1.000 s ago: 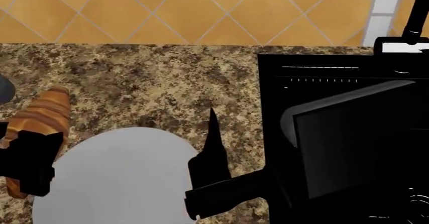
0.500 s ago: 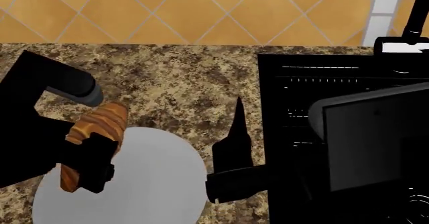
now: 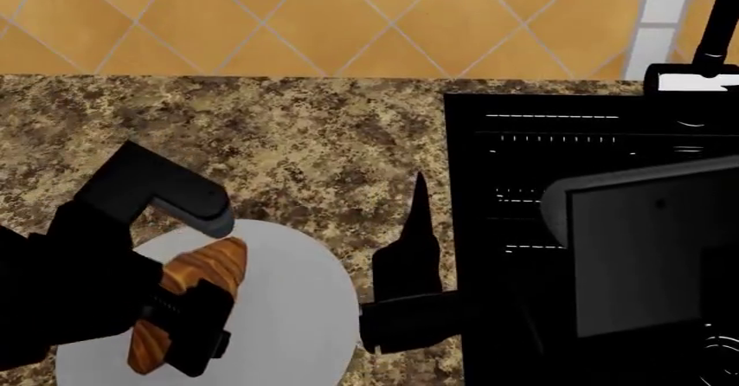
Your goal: Place the pastries on the plates.
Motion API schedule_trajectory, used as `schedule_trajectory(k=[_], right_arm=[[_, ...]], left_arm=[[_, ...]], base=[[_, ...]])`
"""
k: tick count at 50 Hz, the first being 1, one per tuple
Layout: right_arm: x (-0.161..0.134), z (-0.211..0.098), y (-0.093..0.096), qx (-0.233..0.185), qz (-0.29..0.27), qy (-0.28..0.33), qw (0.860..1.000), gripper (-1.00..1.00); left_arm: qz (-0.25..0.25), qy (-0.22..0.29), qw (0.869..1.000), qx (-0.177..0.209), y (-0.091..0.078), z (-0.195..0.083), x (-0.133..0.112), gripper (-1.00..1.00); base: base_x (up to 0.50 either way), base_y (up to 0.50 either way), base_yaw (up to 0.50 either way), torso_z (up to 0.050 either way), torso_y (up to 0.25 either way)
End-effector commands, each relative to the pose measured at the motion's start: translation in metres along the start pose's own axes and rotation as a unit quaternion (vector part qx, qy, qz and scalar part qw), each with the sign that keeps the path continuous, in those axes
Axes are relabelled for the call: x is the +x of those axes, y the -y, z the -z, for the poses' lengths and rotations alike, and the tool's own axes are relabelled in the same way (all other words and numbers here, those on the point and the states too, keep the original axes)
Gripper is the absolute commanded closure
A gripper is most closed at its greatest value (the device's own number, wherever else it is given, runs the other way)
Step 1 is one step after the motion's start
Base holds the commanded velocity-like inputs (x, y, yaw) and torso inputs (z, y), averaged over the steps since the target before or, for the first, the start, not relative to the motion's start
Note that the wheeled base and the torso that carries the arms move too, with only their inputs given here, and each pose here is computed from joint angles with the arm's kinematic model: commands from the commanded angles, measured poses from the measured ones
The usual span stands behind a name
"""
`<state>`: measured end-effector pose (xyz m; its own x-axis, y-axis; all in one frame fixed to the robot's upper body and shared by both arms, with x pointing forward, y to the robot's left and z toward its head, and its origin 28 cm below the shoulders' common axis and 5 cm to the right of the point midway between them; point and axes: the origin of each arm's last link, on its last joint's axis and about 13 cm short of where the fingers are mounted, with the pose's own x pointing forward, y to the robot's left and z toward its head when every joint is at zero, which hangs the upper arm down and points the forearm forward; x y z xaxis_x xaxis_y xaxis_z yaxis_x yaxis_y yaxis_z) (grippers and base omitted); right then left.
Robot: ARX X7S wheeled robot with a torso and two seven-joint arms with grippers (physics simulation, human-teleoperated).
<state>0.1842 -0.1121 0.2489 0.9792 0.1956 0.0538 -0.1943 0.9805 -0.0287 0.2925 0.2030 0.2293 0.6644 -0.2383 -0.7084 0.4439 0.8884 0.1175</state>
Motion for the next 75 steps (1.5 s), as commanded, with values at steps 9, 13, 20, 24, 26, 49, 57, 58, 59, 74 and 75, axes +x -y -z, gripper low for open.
schedule_trajectory(k=[9, 13, 20, 24, 26, 49, 57, 58, 59, 74, 75], right_arm=[[-0.001, -0.003, -0.003, 0.023, -0.017, 0.014, 1.0, -1.0], [-0.002, -0.002, -0.002, 0.023, -0.016, 0.013, 1.0, -1.0], [-0.002, -0.002, -0.002, 0.024, -0.016, 0.013, 1.0, -1.0], [-0.002, -0.001, -0.002, 0.025, -0.015, 0.012, 1.0, -1.0], [-0.002, -0.002, -0.002, 0.025, -0.015, 0.012, 1.0, -1.0], [0.021, -0.011, 0.001, -0.002, -0.031, 0.031, 0.999, -1.0], [0.029, -0.009, 0.006, -0.001, -0.029, 0.037, 0.999, -1.0], [0.03, -0.008, 0.007, 0.002, -0.025, 0.037, 0.999, -1.0], [0.029, -0.008, 0.008, 0.003, -0.024, 0.037, 0.999, -1.0], [0.01, 0.019, 0.027, 0.026, 0.098, 0.064, 0.993, -1.0], [0.01, 0.019, 0.028, 0.029, 0.1, 0.066, 0.992, -1.0]], left_arm=[[0.005, 0.011, 1.0, -0.007, 0.001, -0.008, 0.006, 1.0], [0.003, 0.012, 1.0, -0.004, 0.001, -0.009, 0.006, -1.0], [0.004, 0.014, 1.0, -0.004, 0.002, -0.008, 0.006, -1.0], [0.003, 0.018, 1.0, -0.005, 0.001, -0.01, 0.005, -1.0], [0.003, 0.025, 1.0, -0.007, 0.0, -0.012, 0.001, -1.0], [-0.049, 0.289, 0.944, -0.149, -0.011, 0.006, -0.105, -1.0], [-0.129, 0.324, 0.914, -0.208, -0.011, 0.047, -0.091, -1.0], [-0.136, 0.336, 0.906, -0.218, -0.009, 0.051, -0.088, -1.0], [-0.15, 0.342, 0.903, -0.214, -0.009, 0.052, -0.087, -1.0], [-0.216, 0.367, 0.854, -0.3, -0.005, 0.101, -0.066, -1.0], [-0.219, 0.367, 0.852, -0.302, -0.006, 0.101, -0.063, -1.0]], base=[[0.0, 0.0, 0.0, 0.0, 0.0], [0.0, 0.0, 0.0, 0.0, 0.0], [0.0, 0.0, 0.0, 0.0, 0.0], [0.0, 0.0, 0.0, 0.0, 0.0], [0.0, 0.0, 0.0, 0.0, 0.0], [0.0, 0.0, 0.0, 0.0, 0.0], [0.0, 0.0, 0.0, 0.0, 0.0], [0.0, 0.0, 0.0, 0.0, 0.0], [0.0, 0.0, 0.0, 0.0, 0.0], [0.0, 0.0, 0.0, 0.0, 0.0], [0.0, 0.0, 0.0, 0.0, 0.0]])
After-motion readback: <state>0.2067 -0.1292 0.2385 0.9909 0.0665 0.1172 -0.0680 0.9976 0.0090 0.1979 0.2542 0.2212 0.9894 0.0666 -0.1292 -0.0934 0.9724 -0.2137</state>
